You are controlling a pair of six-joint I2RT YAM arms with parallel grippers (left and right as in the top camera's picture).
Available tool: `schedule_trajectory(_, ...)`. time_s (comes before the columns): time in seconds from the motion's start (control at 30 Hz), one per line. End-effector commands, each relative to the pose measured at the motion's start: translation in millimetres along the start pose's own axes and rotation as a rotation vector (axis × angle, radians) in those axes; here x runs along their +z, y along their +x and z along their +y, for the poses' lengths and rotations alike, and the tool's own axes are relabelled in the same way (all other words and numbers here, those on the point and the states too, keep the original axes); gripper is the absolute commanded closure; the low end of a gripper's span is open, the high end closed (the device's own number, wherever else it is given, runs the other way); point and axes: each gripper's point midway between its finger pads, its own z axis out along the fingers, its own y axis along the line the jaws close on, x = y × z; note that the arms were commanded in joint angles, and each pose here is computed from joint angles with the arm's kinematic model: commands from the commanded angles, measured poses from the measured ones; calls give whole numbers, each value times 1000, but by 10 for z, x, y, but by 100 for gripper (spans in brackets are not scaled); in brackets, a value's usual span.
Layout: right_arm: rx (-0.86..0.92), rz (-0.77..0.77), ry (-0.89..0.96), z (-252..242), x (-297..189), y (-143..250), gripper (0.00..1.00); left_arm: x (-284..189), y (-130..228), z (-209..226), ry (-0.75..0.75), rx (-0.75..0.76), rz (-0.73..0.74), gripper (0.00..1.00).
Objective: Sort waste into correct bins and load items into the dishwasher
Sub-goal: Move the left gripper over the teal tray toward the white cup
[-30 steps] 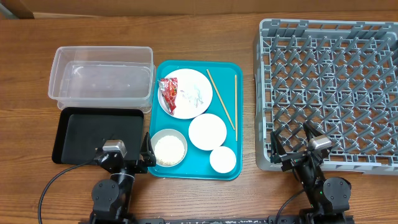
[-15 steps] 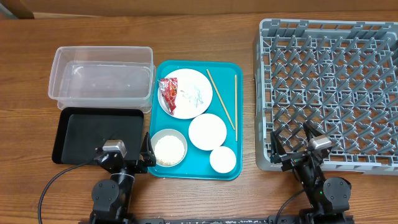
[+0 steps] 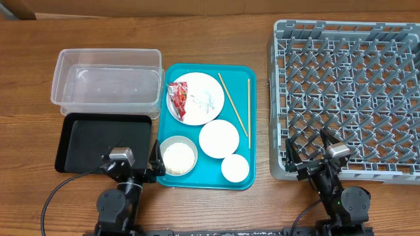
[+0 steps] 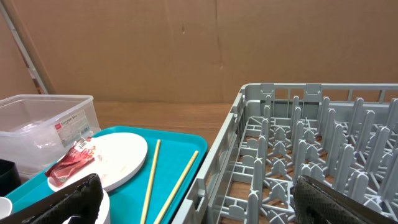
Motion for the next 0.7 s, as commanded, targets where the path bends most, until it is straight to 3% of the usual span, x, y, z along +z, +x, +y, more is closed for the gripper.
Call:
schedule_trajectory(0.0,-1,-3,-13,19,1,16,0,-12,27,-153,94,10,15,0)
schedule_trajectory(0.23,2,0,-118,200,-11,15,0,-76,57,-484,287,4,42,0)
schedule_trajectory(0.33,98,7,-134,229,-17,7,0,-129,-4,-625,368,-7,32,0)
schedule_trajectory(0.5,177,36,-173,337,-102,-186,0,-277,-342,-780,427,-63,-11,0)
schedule_trajectory(0.67,190,80,-164,415,-261,-616,0,-423,-744,-924,450,-62,6,0)
